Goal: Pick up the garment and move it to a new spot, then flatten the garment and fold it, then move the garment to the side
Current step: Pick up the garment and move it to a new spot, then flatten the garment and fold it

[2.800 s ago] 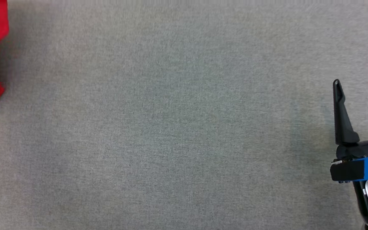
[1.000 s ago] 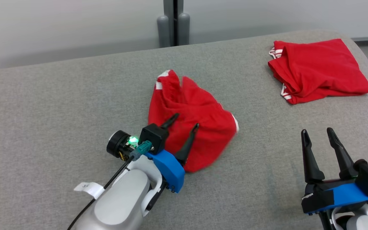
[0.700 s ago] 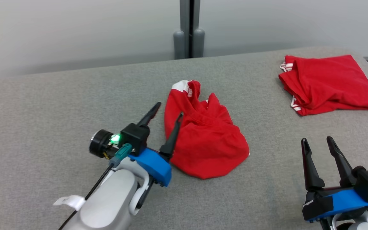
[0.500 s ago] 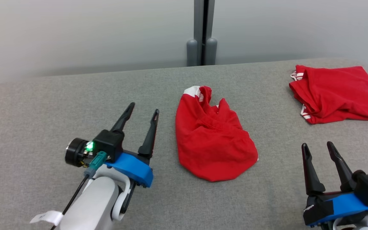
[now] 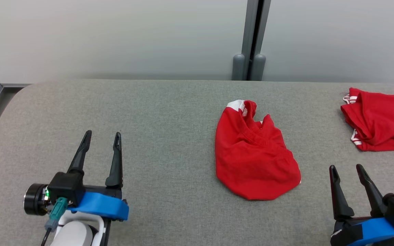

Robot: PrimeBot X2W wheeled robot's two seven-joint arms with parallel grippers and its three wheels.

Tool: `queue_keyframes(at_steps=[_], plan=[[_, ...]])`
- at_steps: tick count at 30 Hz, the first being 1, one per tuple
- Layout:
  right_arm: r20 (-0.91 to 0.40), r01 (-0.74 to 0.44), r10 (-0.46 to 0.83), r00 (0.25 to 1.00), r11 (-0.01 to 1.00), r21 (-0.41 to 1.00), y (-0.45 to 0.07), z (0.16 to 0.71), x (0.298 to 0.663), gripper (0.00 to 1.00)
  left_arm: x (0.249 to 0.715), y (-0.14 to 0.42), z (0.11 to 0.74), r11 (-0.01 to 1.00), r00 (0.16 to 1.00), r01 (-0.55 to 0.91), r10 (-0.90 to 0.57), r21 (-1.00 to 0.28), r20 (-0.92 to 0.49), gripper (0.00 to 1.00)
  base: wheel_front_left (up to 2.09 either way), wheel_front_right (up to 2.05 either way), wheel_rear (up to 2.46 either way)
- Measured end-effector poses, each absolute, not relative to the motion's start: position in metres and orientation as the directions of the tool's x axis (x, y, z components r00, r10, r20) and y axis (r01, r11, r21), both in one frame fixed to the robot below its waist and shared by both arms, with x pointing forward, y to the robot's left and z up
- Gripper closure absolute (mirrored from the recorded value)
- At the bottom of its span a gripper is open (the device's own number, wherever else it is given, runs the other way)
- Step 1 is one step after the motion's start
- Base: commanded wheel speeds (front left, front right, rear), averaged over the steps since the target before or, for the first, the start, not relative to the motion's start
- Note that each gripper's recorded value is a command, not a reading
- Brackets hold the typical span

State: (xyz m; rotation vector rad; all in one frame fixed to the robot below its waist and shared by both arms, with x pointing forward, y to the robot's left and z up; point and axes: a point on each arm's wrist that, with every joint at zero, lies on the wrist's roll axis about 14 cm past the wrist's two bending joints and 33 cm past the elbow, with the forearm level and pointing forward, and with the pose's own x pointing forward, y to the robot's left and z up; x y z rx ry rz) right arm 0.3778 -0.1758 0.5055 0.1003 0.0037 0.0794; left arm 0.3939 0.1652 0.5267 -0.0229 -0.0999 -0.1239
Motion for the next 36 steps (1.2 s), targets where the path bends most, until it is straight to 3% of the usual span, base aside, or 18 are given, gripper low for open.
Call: queue_keyframes(at_steps=[13, 36], plan=[[-0.005, -0.094, 0.095, 0.995, 0.990, 0.108, -0.171, 0.504, 0.371, 0.00, 0.357, 0.194, 0.511, 0.999, 0.997, -0.001, 0.005, -0.054, 0.072, 0.00, 0.00, 0.00, 0.00], [-0.037, -0.089, 0.093, 0.995, 0.990, 0.109, -0.172, 0.495, 0.371, 0.00, 0.350, 0.199, 0.492, 0.999, 1.000, -0.016, 0.017, -0.040, 0.025, 0.00, 0.00, 0.00, 0.00]])
